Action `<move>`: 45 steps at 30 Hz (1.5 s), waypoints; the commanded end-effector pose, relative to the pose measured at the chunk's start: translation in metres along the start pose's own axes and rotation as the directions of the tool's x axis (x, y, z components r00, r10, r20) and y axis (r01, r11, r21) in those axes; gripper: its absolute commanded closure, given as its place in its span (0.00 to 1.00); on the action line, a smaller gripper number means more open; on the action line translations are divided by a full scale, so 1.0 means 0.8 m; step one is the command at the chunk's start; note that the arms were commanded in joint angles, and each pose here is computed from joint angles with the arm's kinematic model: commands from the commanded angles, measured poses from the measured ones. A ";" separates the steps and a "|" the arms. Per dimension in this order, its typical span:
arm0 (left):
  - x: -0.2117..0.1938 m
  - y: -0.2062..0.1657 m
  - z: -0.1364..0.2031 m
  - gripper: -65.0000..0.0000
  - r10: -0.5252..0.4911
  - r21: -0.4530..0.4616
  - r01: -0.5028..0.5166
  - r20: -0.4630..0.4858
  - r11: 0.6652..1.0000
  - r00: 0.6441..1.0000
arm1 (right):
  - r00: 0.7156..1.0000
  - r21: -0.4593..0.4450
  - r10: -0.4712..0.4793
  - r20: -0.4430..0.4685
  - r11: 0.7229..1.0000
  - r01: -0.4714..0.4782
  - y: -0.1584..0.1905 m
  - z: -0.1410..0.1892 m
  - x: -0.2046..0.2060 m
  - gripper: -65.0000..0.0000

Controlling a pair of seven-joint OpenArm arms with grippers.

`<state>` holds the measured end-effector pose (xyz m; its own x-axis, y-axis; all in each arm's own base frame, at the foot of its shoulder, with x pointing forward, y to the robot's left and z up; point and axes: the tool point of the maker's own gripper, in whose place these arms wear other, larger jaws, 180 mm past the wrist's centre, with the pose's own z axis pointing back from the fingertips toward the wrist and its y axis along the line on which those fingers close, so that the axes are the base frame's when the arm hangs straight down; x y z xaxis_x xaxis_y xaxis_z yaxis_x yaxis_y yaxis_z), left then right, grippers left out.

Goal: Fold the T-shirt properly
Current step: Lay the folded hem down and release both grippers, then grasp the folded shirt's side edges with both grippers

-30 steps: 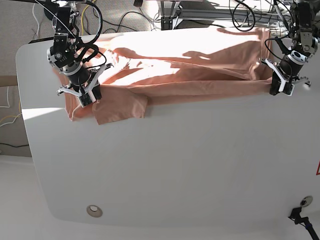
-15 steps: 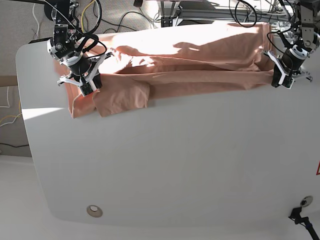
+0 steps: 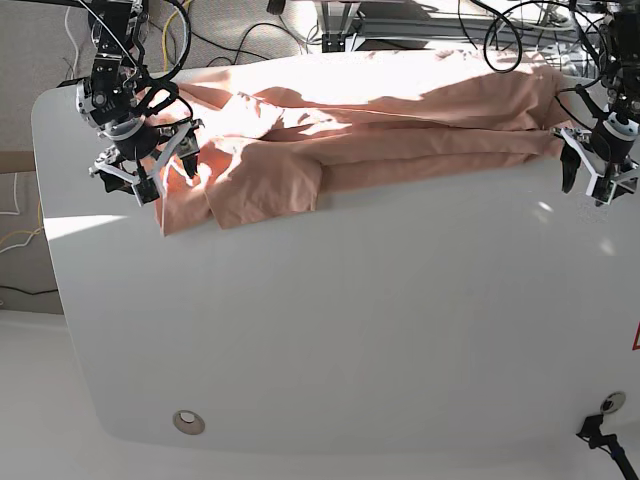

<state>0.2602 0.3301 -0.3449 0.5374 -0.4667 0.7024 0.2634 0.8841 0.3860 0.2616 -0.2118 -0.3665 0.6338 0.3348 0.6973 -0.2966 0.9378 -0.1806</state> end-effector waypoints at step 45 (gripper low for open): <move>-0.012 -0.134 -0.039 1.00 0.009 -0.253 -0.022 -0.052 0.967 0.999 | 0.970 0.220 -0.237 -0.060 0.944 0.245 0.053 -0.064 -0.066 1.00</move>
<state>0.2474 0.2340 -0.4171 0.5874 -0.4422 0.6778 0.4485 0.8750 0.1821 0.2644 -0.1682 -0.4279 0.6590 0.0536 0.7502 -0.3071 0.9297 0.2033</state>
